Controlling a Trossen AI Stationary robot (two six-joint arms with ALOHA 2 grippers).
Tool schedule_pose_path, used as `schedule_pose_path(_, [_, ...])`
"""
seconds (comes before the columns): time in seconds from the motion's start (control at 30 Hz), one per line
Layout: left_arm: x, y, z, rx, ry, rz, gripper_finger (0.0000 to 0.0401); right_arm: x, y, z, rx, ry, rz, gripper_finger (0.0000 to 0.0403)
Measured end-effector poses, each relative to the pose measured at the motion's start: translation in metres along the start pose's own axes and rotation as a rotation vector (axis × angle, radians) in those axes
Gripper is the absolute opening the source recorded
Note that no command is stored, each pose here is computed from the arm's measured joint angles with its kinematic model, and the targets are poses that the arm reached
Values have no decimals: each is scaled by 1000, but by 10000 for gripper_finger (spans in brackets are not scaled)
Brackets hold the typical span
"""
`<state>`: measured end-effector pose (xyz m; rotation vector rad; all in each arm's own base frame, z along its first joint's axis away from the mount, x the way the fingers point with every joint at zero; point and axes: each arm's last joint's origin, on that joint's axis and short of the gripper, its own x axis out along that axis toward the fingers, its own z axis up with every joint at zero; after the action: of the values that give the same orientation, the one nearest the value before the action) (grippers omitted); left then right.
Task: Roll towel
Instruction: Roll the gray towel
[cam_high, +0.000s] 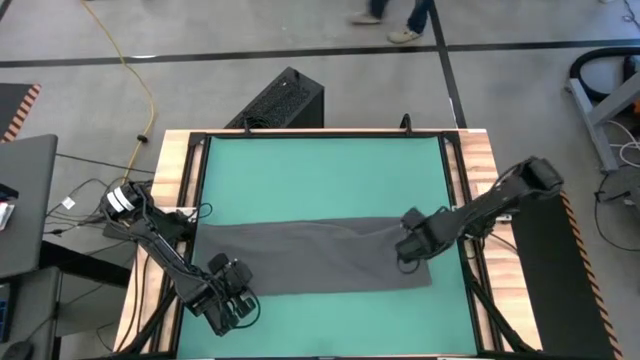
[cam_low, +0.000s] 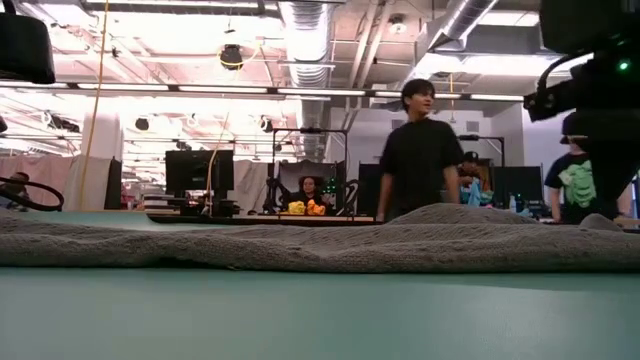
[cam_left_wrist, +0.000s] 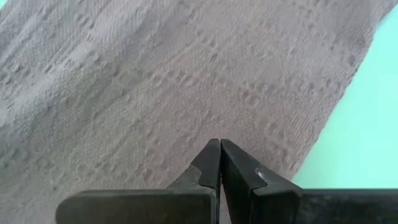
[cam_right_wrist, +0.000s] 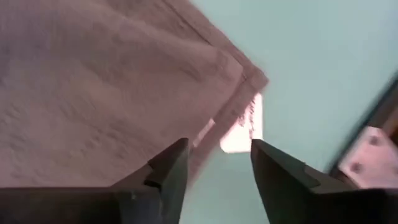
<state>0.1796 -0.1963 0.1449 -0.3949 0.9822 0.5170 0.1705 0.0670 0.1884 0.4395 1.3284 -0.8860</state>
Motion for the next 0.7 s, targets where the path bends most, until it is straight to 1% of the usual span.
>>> schedule_pose_path(0.1, [0, -1, 0, -4, -8, -7, 0, 6, -1, -1, 56, -40, 148, 212])
schedule_pose_path(0.13, [0, -1, 0, -5, -8, -9, 0, 7, -1, 0, 65, -50, 182, 213])
schedule_pose_path(0.17, [0, -1, 0, -7, -8, -11, 0, 7, -2, 0, 68, -53, 191, 213])
schedule_pose_path(0.3, [0, -2, 0, -16, -9, -21, 0, 11, -12, -2, 73, -42, 98, 212])
schedule_pose_path(0.43, [0, -4, 1, -13, -12, -34, 0, 10, -10, -1, 80, -53, 116, 212])
schedule_pose_path(0.7, [0, -4, 1, -12, -11, -34, 0, 11, -9, 0, 82, -70, 115, 212])
